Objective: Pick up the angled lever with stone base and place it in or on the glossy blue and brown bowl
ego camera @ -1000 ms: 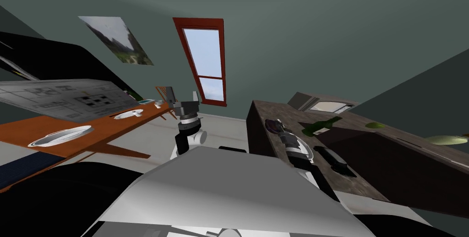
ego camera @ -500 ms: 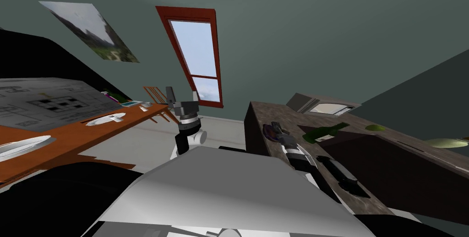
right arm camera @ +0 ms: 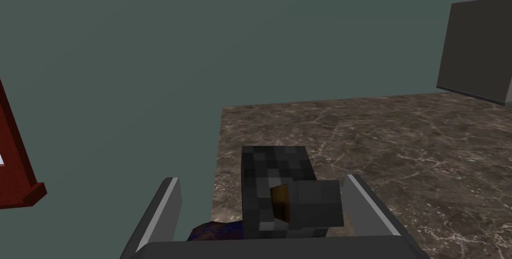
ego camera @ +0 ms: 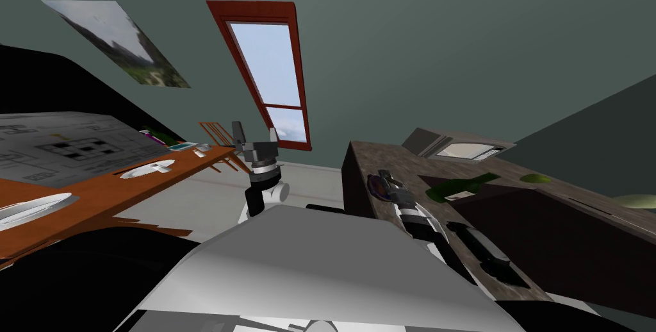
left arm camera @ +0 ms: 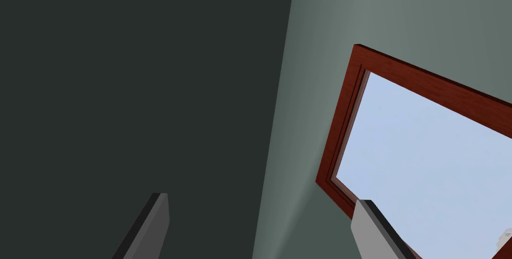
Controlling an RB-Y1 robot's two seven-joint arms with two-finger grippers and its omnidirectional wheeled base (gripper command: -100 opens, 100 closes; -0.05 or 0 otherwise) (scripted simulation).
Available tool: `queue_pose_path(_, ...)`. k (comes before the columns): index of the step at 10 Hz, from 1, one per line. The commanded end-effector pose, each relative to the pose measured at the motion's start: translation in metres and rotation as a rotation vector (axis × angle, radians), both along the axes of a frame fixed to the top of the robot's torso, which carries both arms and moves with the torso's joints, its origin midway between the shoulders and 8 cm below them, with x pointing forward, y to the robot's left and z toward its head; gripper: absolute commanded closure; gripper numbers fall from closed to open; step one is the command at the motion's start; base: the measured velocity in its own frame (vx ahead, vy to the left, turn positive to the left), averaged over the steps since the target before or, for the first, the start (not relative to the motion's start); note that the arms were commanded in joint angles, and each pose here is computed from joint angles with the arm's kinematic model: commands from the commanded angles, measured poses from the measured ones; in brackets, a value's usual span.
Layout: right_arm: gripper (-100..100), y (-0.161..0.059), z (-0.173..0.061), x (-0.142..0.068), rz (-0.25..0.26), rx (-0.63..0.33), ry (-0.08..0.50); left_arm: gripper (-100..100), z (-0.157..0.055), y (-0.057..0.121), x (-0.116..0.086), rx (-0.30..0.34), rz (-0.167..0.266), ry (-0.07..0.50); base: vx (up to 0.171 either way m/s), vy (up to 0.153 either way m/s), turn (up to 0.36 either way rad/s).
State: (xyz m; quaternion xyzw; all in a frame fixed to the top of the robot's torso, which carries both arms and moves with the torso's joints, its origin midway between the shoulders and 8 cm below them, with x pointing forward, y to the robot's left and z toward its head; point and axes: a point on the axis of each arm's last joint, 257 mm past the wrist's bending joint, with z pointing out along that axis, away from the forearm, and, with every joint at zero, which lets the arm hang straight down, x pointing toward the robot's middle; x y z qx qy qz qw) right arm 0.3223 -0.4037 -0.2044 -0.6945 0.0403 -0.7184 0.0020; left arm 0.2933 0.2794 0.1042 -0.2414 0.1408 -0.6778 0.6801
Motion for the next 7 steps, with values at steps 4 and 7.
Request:
queue_pose_path(4, -100, -0.016, 0.004, -0.002, -0.006, -0.003, -0.002, 0, 0.000, 0.000, 0.000, 0.000, 0.000, 0.000, -0.005, 0.027, 0.006)
queue_pose_path(7, -100, -0.047, 0.014, -0.004, -0.017, -0.025, -0.008, 0, 0.000, 0.000, 0.000, 0.000, 0.000, 0.000, -0.003, 0.084, 0.012)
